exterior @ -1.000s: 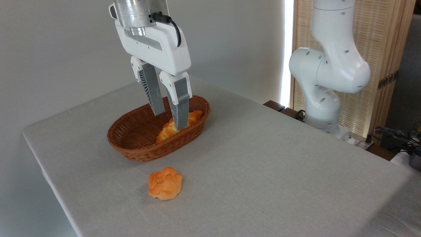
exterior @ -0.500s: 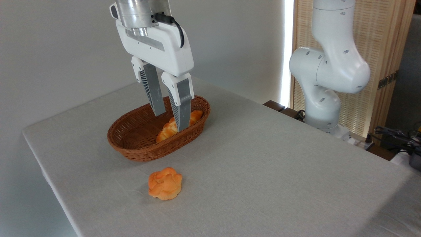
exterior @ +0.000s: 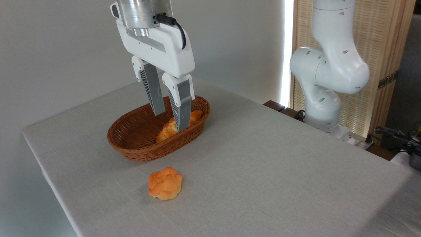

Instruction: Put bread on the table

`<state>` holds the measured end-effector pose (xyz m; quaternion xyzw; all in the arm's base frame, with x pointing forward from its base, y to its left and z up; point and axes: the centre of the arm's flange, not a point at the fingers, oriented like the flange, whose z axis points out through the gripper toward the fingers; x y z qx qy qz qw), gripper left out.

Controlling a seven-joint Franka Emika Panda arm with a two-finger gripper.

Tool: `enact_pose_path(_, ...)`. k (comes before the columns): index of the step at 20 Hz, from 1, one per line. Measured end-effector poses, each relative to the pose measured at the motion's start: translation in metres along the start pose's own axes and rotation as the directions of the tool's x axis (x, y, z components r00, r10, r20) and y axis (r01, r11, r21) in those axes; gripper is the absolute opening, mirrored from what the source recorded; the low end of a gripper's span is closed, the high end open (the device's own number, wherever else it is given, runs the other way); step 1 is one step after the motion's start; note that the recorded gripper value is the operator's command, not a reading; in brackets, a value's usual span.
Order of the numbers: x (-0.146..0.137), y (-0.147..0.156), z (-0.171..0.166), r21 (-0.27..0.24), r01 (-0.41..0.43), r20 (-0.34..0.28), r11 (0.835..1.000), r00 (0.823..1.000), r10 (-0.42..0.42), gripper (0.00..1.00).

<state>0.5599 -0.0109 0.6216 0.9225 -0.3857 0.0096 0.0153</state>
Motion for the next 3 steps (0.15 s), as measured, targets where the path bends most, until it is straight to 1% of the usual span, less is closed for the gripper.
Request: enact_pose_path(3, 0.0005, 0.0005, 0.0, 0.0, -0.001, 0.0, 1.0, 1.0, 0.001, 1.0)
